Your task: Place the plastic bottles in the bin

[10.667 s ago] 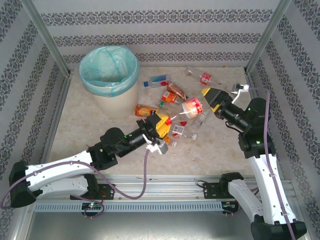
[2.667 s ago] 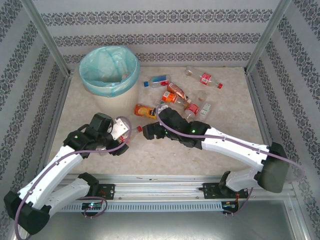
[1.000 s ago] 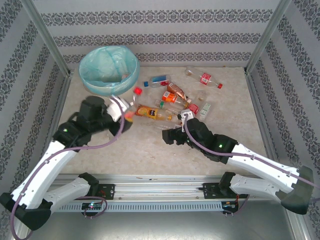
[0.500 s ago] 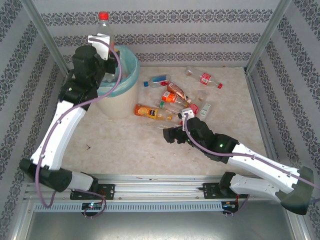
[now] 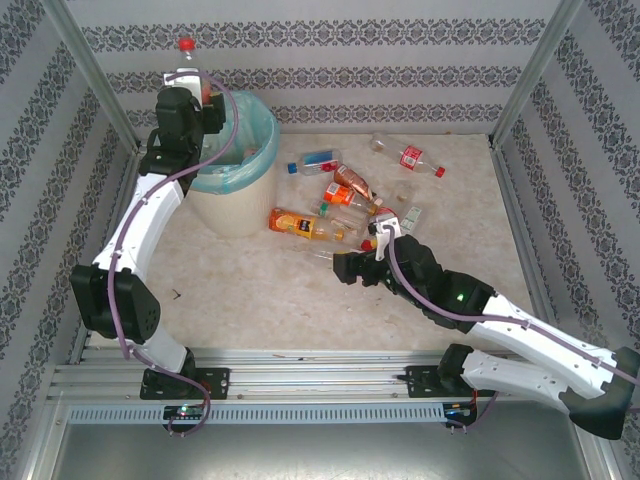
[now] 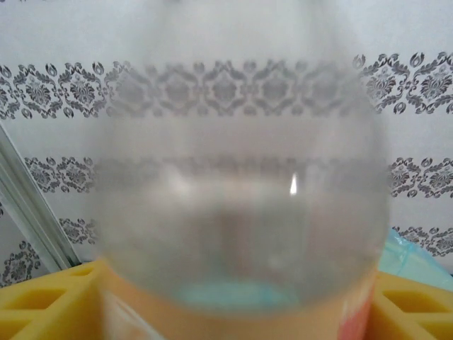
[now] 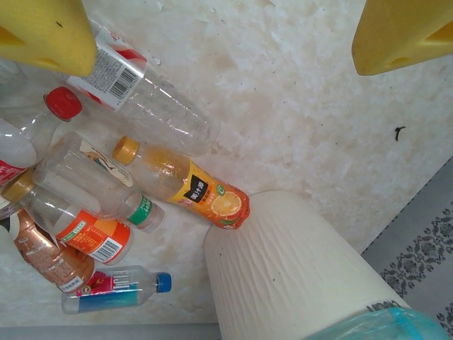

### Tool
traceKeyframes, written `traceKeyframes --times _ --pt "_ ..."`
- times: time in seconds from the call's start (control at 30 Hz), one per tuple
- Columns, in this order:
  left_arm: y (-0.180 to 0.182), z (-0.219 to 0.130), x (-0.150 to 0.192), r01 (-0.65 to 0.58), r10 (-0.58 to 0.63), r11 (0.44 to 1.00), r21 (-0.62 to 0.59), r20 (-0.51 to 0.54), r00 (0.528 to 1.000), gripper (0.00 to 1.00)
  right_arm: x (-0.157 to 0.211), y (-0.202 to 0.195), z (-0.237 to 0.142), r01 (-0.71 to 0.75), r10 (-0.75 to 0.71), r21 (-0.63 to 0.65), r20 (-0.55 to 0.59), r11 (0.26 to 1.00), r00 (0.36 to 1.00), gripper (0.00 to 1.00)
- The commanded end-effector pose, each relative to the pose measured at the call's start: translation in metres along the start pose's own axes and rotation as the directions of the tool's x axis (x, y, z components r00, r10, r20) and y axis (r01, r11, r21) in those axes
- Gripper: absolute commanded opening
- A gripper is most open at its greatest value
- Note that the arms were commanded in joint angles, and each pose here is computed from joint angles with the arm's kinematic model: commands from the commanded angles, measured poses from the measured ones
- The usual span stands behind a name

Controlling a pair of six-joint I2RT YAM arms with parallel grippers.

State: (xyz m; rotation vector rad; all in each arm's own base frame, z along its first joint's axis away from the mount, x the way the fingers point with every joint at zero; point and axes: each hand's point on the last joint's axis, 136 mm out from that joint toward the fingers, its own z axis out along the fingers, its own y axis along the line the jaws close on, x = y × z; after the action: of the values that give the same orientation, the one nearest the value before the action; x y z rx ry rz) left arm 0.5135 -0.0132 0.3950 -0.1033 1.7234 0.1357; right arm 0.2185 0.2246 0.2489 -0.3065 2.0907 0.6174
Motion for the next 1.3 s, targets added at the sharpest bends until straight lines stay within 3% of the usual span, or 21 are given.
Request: traceKeyframes --times 0.0,0.27,0.6,0.67,0.77,0.83,0.93,1.0,1.1,1.27 --pt "0.008 -0.025 -0.044 0.042 -0.041 0.999 -0.007 0.141 0.989 0.76 0.005 -0.008 0.003 -0.012 0.012 0.029 -0.007 0.999 1.000 0.93" --pt "0.021 -0.047 -0.052 0.057 -0.049 0.998 -0.034 0.190 0.980 0.76 0.001 -0.002 0.009 0.001 -0.001 0.021 -0.017 1.000 1.000 0.93" --pt "0.009 -0.061 -0.052 0.021 -0.028 0.999 0.047 0.153 0.988 0.71 -0.001 0.001 0.010 0.021 -0.021 0.021 -0.029 1.000 0.999 0.93" --pt "-0.006 -0.070 -0.053 -0.033 0.015 0.993 0.114 0.155 0.988 0.70 -0.003 0.000 0.008 0.061 -0.060 0.030 -0.035 0.998 0.998 0.93" --pt "-0.054 -0.097 -0.051 -0.230 0.187 0.947 0.222 0.199 0.962 0.70 -0.002 -0.012 0.005 0.125 -0.118 0.084 -0.079 0.989 0.990 0.93" --pt "-0.096 -0.121 -0.041 -0.396 0.334 0.871 0.291 0.241 0.911 0.70 -0.006 -0.029 0.002 0.096 -0.084 0.134 -0.093 0.986 0.992 0.92" --pt "-0.166 -0.163 -0.002 -0.615 0.536 0.655 0.439 0.304 0.788 0.72 -0.019 -0.053 -0.010 0.006 0.001 0.161 -0.042 0.987 0.999 0.90" --pt "-0.205 -0.192 0.041 -0.685 0.626 0.459 0.566 0.341 0.701 0.74 -0.029 -0.074 -0.023 -0.045 0.044 0.197 0.006 0.979 0.999 0.89" --pt "-0.249 -0.234 0.108 -0.671 0.689 0.175 0.721 0.397 0.607 0.78 -0.036 -0.100 -0.050 -0.055 0.041 0.288 0.054 0.956 0.998 0.87" --pt "-0.302 -0.253 0.188 -0.642 0.770 0.004 0.767 0.407 0.491 0.78 -0.029 -0.129 -0.099 -0.045 0.012 0.429 0.081 0.902 0.997 0.88"
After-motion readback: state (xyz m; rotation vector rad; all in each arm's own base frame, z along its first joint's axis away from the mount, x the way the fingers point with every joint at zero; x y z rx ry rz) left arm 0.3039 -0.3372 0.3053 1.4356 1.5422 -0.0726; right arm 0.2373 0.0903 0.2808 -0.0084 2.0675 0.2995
